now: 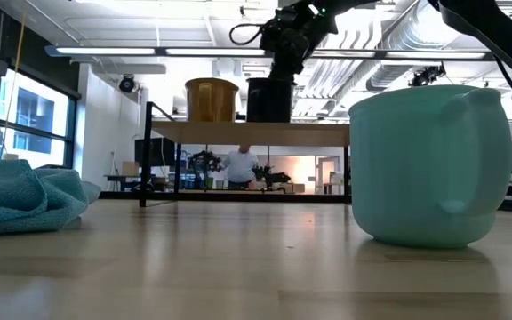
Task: Stack small to large cups/mugs on shelf
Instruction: Put the black cup on the shelf
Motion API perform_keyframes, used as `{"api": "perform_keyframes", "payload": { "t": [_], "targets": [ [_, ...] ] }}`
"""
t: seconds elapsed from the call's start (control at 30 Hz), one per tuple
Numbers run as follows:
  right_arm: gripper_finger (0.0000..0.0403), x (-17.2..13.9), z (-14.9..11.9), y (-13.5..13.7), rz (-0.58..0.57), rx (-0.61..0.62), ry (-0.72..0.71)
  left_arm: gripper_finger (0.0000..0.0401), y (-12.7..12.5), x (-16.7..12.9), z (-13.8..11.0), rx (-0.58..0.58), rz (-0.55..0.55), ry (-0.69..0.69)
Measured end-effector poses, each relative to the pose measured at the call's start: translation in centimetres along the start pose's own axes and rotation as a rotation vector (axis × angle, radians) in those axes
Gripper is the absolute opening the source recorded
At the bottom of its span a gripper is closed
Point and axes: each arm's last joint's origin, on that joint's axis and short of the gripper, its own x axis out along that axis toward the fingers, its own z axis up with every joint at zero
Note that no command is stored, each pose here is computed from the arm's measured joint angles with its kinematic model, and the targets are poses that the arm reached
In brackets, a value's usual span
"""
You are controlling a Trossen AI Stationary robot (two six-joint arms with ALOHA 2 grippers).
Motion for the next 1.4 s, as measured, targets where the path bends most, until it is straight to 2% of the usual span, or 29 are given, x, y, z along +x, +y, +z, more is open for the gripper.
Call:
{"api": "perform_keyframes", "payload": {
  "t": [0.23, 0.7, 1.03, 1.4],
  "targets": [
    [0.0024, 1.6, -0.2, -0.2, 0.021, 0.006, 0.027, 0.0037, 0.0, 0.0, -0.1, 0.003, -0.01, 0.02],
    [0.002, 1.7, 0.0, -0.3, -0.004, -0.025, 0.023, 0.0037, 0.0, 0.0, -0.1, 0.005, -0.017, 0.034],
    [0.0058, 1.7, -0.1, -0.3, -0.02, -0.002, 0.04, 0.0037, 0.0, 0.0, -0.1, 0.005, -0.021, 0.04],
    [0.0064, 0.8, 0.5, -0.1, -0.041, 0.002, 0.02, 0.0037, 0.0, 0.0, -0.1, 0.031, -0.021, 0.04]
  ]
}}
